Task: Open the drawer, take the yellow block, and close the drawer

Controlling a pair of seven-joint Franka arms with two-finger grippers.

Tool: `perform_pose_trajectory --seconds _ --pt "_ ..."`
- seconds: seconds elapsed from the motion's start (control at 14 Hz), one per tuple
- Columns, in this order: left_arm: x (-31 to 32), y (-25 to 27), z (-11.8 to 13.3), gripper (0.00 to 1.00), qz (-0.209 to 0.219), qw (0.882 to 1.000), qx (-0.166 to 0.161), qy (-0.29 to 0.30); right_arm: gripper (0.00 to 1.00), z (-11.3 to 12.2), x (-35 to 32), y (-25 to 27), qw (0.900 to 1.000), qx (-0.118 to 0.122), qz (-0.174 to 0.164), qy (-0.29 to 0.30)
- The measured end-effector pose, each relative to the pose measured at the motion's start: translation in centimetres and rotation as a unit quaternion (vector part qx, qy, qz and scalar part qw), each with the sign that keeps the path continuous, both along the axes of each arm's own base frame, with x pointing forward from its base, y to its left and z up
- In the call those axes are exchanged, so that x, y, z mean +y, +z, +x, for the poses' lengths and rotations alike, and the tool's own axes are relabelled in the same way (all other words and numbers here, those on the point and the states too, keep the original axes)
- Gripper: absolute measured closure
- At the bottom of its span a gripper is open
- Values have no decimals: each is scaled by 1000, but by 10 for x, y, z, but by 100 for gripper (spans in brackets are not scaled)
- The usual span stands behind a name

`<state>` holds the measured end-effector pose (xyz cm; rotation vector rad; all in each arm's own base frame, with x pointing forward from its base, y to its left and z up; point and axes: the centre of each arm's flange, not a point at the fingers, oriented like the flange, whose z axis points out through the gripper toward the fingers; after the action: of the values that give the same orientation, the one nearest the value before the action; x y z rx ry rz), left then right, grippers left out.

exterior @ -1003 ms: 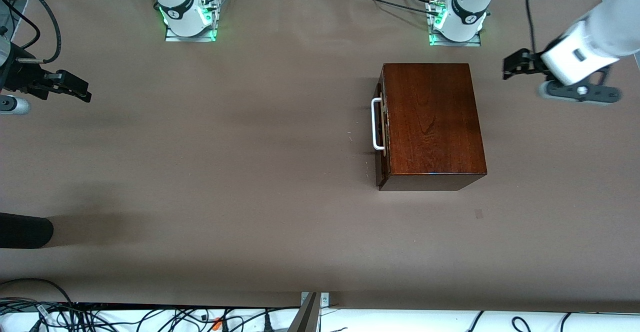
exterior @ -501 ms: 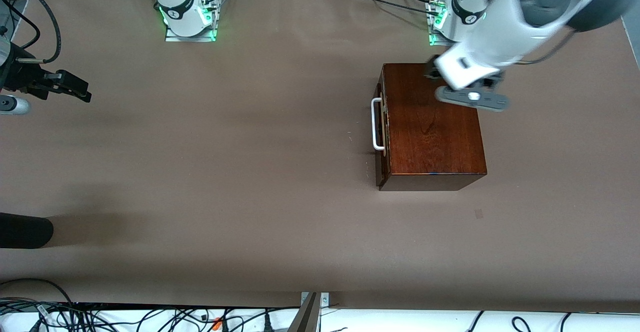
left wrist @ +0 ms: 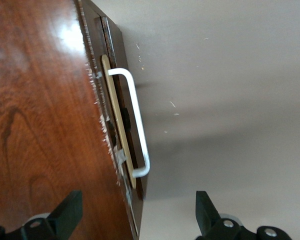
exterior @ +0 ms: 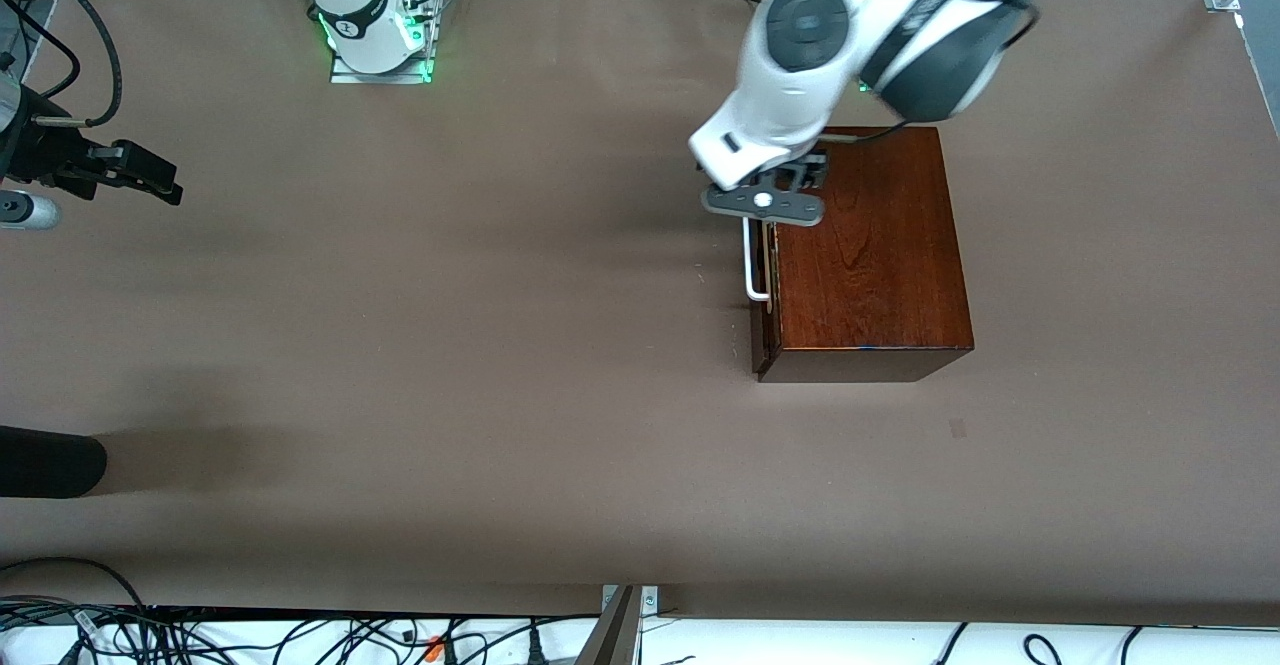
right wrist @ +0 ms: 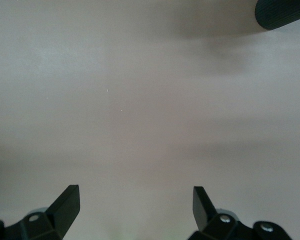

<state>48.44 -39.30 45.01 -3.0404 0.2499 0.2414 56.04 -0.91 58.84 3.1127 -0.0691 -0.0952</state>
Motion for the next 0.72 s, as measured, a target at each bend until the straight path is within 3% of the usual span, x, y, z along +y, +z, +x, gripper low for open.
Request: perform_pose_trajectory --seconds 0.14,0.36,0.72 --pt "-23 -26 -9 0 22 1000 -13 -18 0 0 0 0 1000 0 0 0" --pt "-32 -65 -11 0 9 999 -19 -27 0 0 0 0 1000 0 0 0" --pt "-25 -111 -22 0 36 997 -55 -35 0 0 0 0 1000 0 0 0"
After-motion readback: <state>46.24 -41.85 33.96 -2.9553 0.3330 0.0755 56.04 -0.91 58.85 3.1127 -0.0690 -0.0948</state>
